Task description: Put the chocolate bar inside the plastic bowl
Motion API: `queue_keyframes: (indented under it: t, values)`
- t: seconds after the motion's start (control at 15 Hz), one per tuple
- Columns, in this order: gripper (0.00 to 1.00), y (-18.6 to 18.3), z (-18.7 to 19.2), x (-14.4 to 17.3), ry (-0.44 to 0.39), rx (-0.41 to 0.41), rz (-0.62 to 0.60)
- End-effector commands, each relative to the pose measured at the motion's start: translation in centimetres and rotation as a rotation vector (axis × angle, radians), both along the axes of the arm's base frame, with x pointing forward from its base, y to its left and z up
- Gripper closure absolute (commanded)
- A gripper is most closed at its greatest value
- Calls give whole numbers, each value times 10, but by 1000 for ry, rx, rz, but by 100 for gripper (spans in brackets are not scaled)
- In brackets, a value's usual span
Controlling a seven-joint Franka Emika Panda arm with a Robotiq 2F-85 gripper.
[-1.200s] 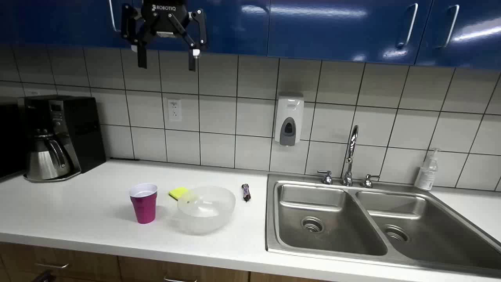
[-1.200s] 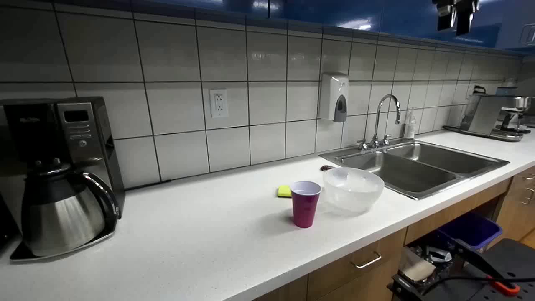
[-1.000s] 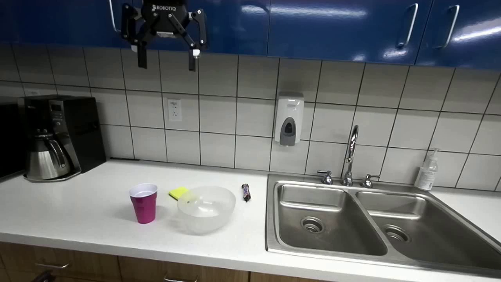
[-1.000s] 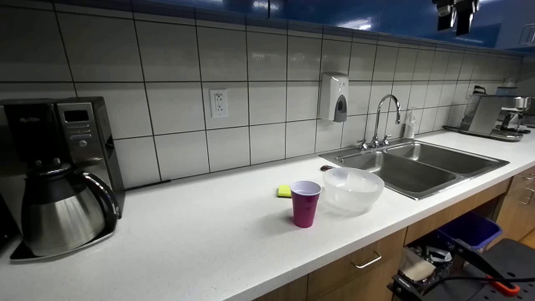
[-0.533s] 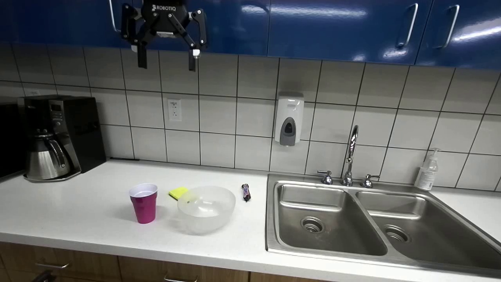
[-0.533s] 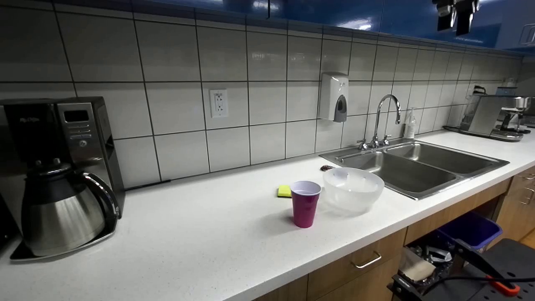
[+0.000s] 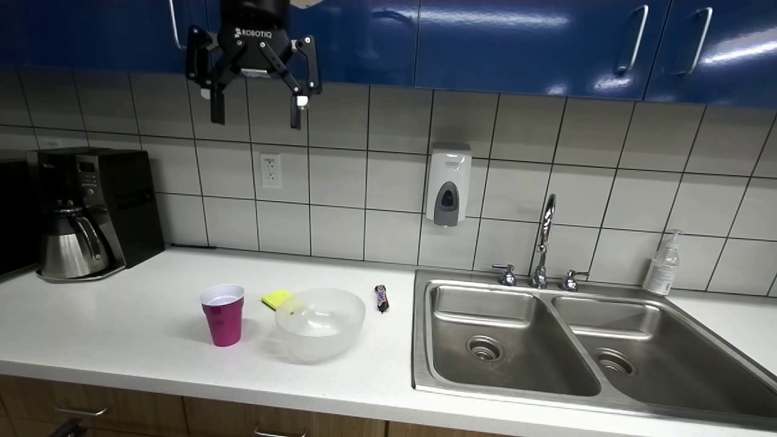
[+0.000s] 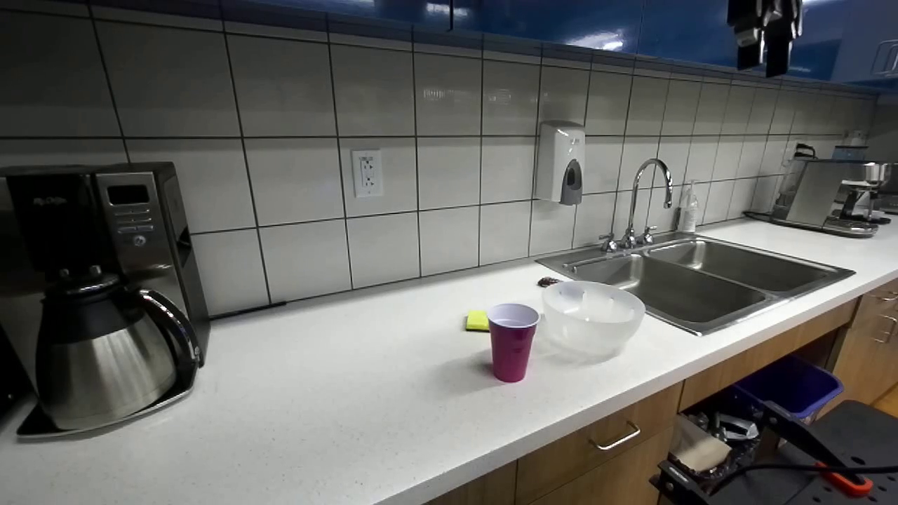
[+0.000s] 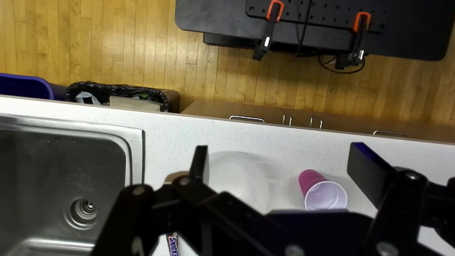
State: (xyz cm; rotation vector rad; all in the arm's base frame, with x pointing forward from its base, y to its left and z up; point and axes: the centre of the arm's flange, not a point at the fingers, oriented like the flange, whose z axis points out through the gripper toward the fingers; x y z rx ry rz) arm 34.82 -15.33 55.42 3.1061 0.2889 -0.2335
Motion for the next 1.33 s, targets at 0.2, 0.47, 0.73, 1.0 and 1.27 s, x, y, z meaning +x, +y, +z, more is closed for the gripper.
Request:
queue_keyframes:
  t: [0.2,0.47,0.73,1.0,1.27]
  values:
    - [0,-23,-31,4,-32,-40,34]
    - [0,-42,-57,13,-84,-47,7]
    - [0,-68,-87,28,-137,-54,-24]
    - [0,-90,-116,42,-154,-68,-41]
    - [0,-107,-145,59,-152,-79,-63]
